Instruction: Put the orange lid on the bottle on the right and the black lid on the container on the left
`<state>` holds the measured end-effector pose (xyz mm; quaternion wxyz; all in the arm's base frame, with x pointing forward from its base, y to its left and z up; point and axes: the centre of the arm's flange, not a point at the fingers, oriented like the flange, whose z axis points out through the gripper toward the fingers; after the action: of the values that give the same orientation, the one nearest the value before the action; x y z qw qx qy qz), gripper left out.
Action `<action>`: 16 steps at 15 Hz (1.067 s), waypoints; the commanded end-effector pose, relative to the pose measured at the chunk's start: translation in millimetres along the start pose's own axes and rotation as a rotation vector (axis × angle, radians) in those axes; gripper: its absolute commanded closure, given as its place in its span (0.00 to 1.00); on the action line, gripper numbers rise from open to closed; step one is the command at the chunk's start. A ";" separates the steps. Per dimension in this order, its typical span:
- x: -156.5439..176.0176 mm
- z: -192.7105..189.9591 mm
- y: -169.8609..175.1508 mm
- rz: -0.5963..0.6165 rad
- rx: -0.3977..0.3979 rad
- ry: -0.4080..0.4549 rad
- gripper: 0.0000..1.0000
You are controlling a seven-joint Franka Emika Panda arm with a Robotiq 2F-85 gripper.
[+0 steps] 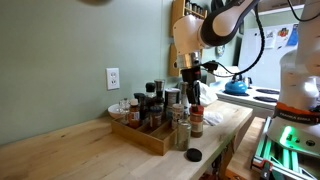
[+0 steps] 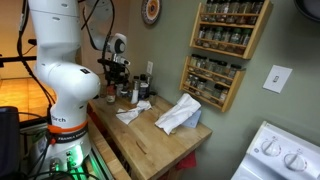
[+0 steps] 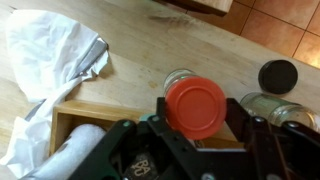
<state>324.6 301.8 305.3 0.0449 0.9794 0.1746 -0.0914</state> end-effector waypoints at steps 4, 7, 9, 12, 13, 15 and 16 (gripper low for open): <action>3.4 13.9 3.4 -0.002 -0.036 -0.073 0.65; 5.2 15.1 2.8 -0.001 -0.032 -0.086 0.65; 6.7 15.0 3.3 0.004 -0.025 -0.083 0.65; 8.6 17.3 3.9 0.006 -0.012 -0.085 0.65; 8.7 18.5 4.2 0.009 -0.008 -0.085 0.65; 8.0 20.1 5.5 0.014 -0.007 -0.087 0.65; 7.4 19.9 6.2 0.021 -0.006 -0.087 0.62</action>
<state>329.5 299.7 301.8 0.0521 0.9772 0.1686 -0.1182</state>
